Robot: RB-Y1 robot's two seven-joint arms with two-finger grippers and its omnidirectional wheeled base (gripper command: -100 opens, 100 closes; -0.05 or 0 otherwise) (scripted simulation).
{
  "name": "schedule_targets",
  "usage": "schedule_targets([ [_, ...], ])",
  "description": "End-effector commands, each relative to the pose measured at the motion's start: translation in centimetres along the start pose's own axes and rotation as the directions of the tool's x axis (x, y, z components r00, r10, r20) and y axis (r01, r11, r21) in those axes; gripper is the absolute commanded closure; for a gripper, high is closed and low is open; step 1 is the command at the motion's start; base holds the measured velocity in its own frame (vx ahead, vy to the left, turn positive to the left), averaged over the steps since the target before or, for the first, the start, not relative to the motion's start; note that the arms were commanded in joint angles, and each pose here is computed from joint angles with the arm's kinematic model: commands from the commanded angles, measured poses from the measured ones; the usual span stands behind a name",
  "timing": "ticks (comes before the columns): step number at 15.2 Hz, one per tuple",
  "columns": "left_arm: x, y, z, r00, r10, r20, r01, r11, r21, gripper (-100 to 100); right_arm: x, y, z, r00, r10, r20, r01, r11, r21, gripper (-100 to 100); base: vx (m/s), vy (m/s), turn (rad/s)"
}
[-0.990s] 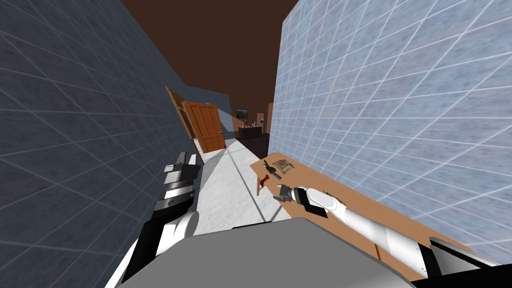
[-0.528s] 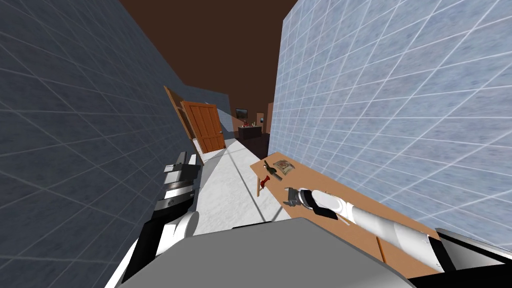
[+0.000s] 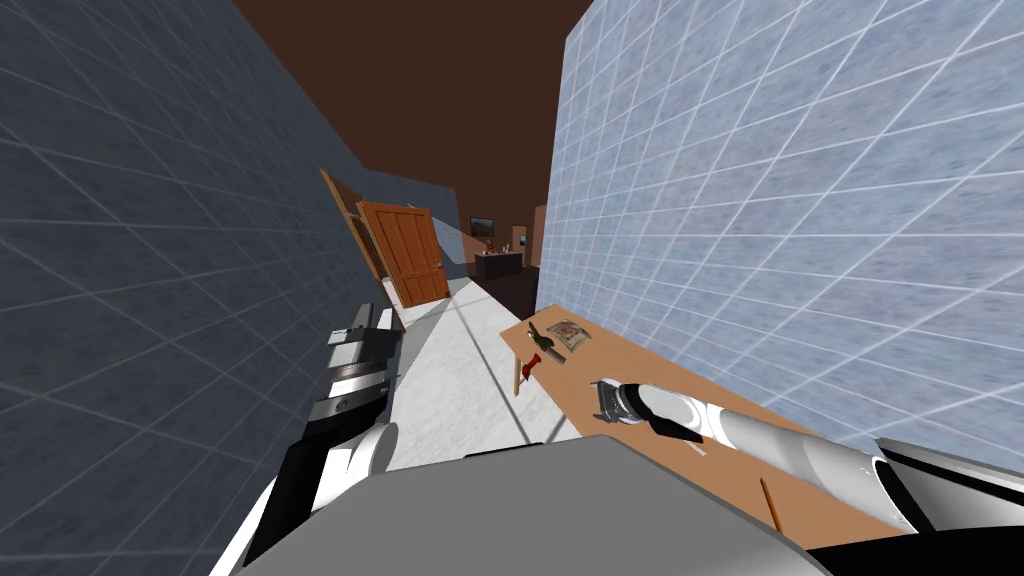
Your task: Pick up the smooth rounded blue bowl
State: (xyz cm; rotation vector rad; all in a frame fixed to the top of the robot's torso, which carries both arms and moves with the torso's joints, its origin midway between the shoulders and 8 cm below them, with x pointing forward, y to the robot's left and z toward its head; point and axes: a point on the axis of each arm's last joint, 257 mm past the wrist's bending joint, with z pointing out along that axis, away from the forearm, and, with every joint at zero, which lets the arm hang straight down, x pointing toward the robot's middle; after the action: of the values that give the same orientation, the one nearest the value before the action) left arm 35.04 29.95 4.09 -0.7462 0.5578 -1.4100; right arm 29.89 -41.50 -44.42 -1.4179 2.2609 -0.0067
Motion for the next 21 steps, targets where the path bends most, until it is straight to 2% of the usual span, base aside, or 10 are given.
schedule_targets([
  [1,0.0,0.0,0.0,1.0,0.0,0.0,0.0,1.0,0.0,0,1.2,0.2,-0.3,0.999,-0.029,-0.032,0.029,1.0,0.002,-100,0.032,0.014,-0.018],
  [2,0.0,0.0,0.0,1.0,0.0,0.0,0.0,1.0,0.0,0,4.3,0.1,-1.1,0.993,-0.057,-0.1,0.057,0.998,-0.003,-100,0.044,0.021,-0.027],
  [4,0.0,0.0,0.0,1.0,0.0,0.0,0.0,1.0,0.0,0,4.4,0.1,-1.1,0.992,-0.072,-0.106,0.072,0.997,-0.003,-100,0.041,0.019,-0.019],
  [7,0.0,0.0,0.0,1.0,0.0,0.0,0.0,1.0,0.0,0,10.0,0.5,-2.8,0.962,-0.146,-0.229,0.142,0.989,-0.035,-100,0.052,0.022,-0.026],
  [9,0.0,0.0,0.0,1.0,0.0,0.0,0.0,1.0,0.0,0,10.0,0.5,-2.8,0.962,-0.146,-0.229,0.142,0.989,-0.035,-100,0.051,0.033,-0.018],
  [11,0.0,0.0,0.0,1.0,0.0,0.0,0.0,1.0,0.0,0,14.3,1.6,-4.2,0.927,-0.205,-0.315,0.189,0.979,-0.083,-100,0.068,0.036,-0.023],
  [13,0.0,0.0,0.0,1.0,0.0,0.0,0.0,1.0,0.0,0,14.3,1.6,-4.2,0.927,-0.205,-0.315,0.189,0.979,-0.083,-100,0.068,0.04,-0.021],
  [17,0.0,0.0,0.0,1.0,0.0,0.0,0.0,1.0,0.0,0,18.7,4.1,-5.7,0.88,-0.274,-0.388,0.226,0.96,-0.165,-100,0.068,0.05,-0.019],
  [19,0.0,0.0,0.0,1.0,0.0,0.0,0.0,1.0,0.0,0,19.2,4.4,-5.4,0.893,-0.228,-0.387,0.184,0.972,-0.148,-100,0.045,0.036,0.01],
  [21,0.0,0.0,0.0,1.0,0.0,0.0,0.0,1.0,0.0,0,18.8,3.5,-5.4,0.89,-0.25,-0.381,0.211,0.967,-0.142,-100,0.043,0.032,0.018],
])
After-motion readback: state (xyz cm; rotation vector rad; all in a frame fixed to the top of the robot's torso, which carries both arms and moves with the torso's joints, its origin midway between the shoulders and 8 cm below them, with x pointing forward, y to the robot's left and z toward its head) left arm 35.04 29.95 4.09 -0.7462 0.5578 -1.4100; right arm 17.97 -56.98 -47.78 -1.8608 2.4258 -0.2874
